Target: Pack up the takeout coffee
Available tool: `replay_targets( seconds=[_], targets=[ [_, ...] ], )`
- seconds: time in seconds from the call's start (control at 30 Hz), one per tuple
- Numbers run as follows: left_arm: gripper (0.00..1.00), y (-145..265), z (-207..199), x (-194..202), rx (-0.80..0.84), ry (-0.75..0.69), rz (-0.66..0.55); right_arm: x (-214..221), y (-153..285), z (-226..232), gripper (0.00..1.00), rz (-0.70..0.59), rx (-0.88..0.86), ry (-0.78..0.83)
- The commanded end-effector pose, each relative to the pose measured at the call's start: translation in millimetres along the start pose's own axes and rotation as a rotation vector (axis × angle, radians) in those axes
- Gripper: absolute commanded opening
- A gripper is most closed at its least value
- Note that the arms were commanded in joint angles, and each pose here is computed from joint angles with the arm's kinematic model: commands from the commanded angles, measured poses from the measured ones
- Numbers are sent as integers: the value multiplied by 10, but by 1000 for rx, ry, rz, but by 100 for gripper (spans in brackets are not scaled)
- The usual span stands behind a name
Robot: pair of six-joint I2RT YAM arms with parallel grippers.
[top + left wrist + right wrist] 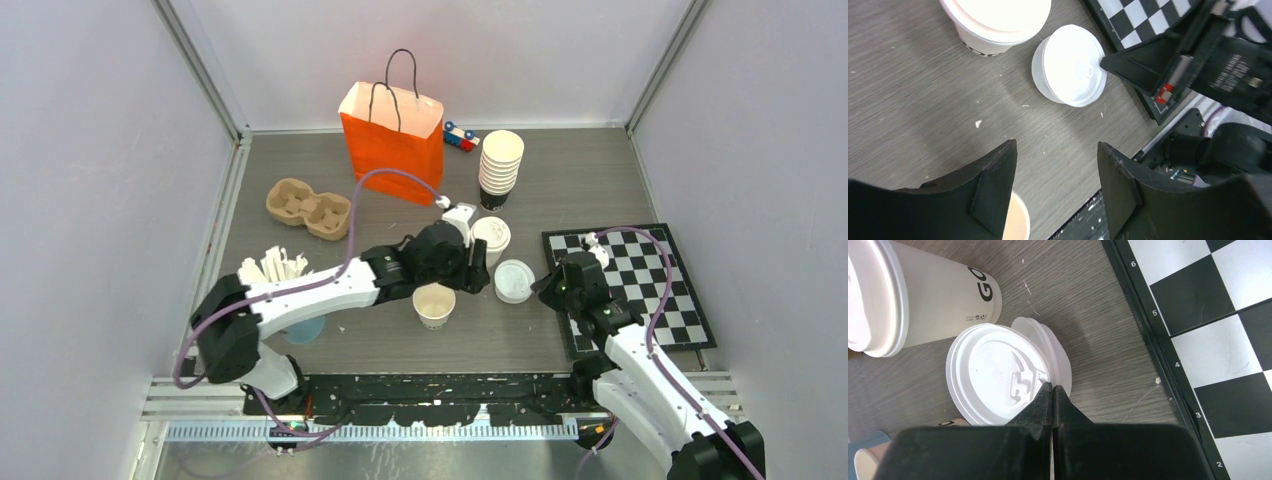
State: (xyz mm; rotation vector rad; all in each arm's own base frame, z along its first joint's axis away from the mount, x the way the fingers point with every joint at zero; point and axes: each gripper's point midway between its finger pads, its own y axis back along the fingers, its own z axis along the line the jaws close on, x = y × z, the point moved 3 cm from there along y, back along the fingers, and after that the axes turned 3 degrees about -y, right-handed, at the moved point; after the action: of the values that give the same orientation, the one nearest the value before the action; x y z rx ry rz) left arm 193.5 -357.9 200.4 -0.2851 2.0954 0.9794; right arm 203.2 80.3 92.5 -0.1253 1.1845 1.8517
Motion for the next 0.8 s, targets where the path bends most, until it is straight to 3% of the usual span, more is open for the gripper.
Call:
replay_targets(
  seconds=[0.0, 0.3, 0.77],
  targets=[
    [60, -302, -178, -182, 14, 62, -95, -14, 41, 29, 0, -6, -25, 4],
    [57, -734, -165, 1, -8, 128, -93, 0, 49, 27, 0, -8, -35, -4],
    [54, -899, -33, 123, -87, 209, -103, 10, 34, 6, 0, -4, -24, -3]
  ],
)
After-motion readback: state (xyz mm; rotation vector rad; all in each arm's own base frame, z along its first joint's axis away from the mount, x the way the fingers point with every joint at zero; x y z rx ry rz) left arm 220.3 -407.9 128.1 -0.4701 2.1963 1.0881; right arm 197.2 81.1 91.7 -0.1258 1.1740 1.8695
